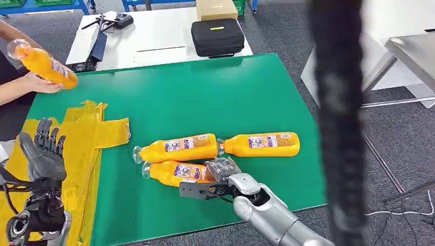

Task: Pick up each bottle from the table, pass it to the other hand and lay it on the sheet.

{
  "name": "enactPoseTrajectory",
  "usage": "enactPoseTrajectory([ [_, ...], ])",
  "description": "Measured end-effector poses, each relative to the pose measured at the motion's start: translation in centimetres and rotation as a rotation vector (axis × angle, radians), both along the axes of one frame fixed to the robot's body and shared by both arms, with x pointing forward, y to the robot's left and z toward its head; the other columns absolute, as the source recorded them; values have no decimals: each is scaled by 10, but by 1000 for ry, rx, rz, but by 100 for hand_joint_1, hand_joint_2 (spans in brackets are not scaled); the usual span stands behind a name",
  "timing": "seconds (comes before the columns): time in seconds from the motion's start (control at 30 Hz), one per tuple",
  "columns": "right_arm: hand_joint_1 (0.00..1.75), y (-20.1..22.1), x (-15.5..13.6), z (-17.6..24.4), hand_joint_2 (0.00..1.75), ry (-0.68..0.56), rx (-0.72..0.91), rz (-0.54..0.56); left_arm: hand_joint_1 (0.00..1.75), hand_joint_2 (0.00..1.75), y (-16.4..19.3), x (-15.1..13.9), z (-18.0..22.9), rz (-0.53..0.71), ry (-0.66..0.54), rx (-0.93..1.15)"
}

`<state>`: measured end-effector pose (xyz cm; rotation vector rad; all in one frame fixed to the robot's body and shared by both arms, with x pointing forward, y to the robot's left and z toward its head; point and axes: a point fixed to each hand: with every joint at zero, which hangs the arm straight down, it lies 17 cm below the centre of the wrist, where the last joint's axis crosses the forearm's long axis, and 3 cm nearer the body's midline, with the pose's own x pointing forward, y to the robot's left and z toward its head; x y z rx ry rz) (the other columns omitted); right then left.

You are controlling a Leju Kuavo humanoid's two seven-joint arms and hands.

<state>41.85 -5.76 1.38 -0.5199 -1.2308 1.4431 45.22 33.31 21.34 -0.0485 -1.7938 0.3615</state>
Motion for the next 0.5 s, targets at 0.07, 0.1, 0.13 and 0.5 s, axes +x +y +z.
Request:
enactPoseTrajectory([
  [0.07, 175, 0, -1, -2, 175, 1, -4, 4, 0, 0, 1, 0, 2, 5, -8, 1],
  [0.1, 175, 0, -1, -3, 175, 0, -3, 4, 0, 0, 1, 0, 2, 9, -9, 0],
  [0.13, 175, 0, -1, -3, 175, 0, 0, 6, 0, 0, 2, 0, 2, 11, -10, -1],
  [0.5, 175, 27, -17, 28, 175, 117, 398, -9, 0, 0, 5, -1, -3, 23, 3, -55],
])
